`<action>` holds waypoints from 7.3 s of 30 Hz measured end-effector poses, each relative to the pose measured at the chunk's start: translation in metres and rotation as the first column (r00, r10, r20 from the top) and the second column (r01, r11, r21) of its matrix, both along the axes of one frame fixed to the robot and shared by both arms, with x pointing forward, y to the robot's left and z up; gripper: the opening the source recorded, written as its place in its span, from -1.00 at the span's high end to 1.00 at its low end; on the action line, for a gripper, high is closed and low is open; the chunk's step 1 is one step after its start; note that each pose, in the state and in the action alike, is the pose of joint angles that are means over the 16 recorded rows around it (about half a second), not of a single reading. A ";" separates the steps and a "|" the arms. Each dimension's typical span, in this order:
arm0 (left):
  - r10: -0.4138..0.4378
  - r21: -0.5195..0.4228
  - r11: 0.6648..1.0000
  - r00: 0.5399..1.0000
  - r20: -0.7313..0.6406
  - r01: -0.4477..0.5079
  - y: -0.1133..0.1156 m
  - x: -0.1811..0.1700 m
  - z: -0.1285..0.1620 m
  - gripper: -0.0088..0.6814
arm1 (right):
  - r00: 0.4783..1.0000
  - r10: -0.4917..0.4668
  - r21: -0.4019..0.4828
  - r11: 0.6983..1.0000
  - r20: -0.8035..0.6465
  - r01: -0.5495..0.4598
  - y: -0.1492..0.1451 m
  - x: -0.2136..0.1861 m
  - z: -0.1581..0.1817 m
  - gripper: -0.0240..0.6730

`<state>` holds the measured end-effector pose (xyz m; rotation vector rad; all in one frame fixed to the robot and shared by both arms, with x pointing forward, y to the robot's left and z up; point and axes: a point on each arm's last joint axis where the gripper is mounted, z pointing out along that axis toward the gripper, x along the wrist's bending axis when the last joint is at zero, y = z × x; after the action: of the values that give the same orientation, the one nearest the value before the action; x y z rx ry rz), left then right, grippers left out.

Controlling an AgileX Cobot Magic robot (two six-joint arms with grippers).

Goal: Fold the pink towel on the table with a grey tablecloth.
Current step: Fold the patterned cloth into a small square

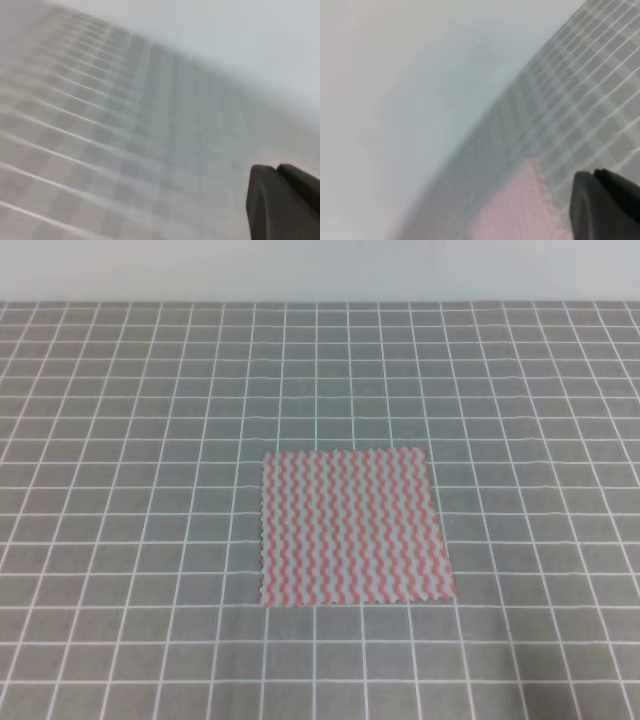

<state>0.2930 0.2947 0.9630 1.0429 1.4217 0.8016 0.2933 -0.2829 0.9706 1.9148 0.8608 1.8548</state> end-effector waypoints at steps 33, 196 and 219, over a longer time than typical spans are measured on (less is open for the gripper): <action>0.103 -0.520 0.854 0.983 0.151 -0.009 0.004 0.004 0.037 0.98 | 0.996 0.090 0.046 0.995 -0.007 -0.090 0.008 -0.001 0.009 0.98; -0.450 0.257 0.774 0.789 -0.418 0.578 -0.077 0.131 0.085 0.83 | 0.469 0.373 -0.157 0.625 -0.801 -0.765 0.161 0.255 -0.003 0.97; -0.649 0.566 0.095 0.482 -0.589 0.819 -0.142 0.171 0.066 0.21 | 0.495 0.403 -0.226 0.554 -0.769 -0.801 0.169 0.271 0.032 0.98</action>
<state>0.4643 0.1526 1.0294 2.3942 0.3198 0.5159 0.5639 -0.1137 1.0029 1.9204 2.3529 0.8718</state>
